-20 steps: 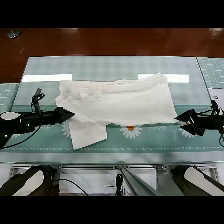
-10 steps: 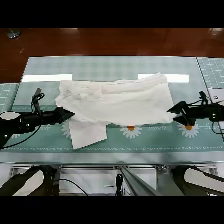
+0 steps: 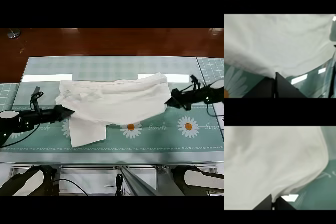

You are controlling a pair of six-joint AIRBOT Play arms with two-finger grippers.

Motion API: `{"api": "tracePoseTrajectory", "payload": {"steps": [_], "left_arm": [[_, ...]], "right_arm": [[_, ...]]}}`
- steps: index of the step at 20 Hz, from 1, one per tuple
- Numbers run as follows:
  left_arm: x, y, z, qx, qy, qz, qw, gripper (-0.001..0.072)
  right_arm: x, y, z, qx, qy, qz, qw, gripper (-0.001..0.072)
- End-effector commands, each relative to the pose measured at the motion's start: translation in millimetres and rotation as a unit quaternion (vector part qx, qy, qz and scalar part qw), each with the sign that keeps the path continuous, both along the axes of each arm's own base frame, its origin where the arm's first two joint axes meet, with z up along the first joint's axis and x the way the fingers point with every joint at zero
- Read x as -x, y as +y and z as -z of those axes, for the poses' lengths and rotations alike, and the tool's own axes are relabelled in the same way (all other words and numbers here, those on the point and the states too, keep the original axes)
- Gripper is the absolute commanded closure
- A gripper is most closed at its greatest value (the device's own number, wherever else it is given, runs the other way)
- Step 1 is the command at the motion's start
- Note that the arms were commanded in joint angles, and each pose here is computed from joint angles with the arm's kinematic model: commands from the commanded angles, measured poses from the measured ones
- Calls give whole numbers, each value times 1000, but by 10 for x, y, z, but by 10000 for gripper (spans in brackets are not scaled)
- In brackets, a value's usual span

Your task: Fold the shirts.

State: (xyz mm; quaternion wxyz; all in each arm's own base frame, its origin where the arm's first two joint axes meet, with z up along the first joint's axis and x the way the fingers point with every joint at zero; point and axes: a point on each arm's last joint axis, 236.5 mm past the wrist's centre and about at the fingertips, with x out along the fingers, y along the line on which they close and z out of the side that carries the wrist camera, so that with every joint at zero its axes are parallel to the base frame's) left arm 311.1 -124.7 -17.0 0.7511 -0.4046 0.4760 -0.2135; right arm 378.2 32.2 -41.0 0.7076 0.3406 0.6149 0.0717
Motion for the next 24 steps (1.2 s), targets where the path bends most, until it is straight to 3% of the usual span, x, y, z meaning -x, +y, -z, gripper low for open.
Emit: {"api": "tracePoseTrajectory", "payload": {"steps": [1,4,6,8,10,12,14,19,22,24], "left_arm": [[-616,-49,-1117,111,-114,-56,986,690],[-966,15,-2838,98,-300,-35,948,691],[-865,92,-3882,45,-385,-32,921,691],[-605,268,-4521,-87,-437,-45,894,691],[-247,690,-4886,-246,-447,-105,854,691],[258,1047,-5220,-346,-457,-169,802,690],[767,1134,-5429,-381,-479,-203,764,690],[1732,1056,-5459,-409,-499,-222,731,690],[2042,984,-5406,-400,-514,-219,726,690],[1966,1047,-5210,-409,-491,-216,738,690]], "right_arm": [[-525,72,-1129,23,-128,-45,991,682],[-891,134,-2919,68,-332,-42,940,682],[-621,249,-4107,82,-448,-44,889,682],[-84,338,-4815,113,-525,-49,842,682],[438,255,-5091,172,-554,-36,814,681],[1001,233,-5227,213,-572,-24,792,681],[1454,317,-5287,224,-591,-25,774,681],[2252,477,-5197,246,-597,-45,762,681],[2421,467,-4953,256,-558,-58,787,681],[2443,464,-4891,258,-548,-64,793,681]]}}
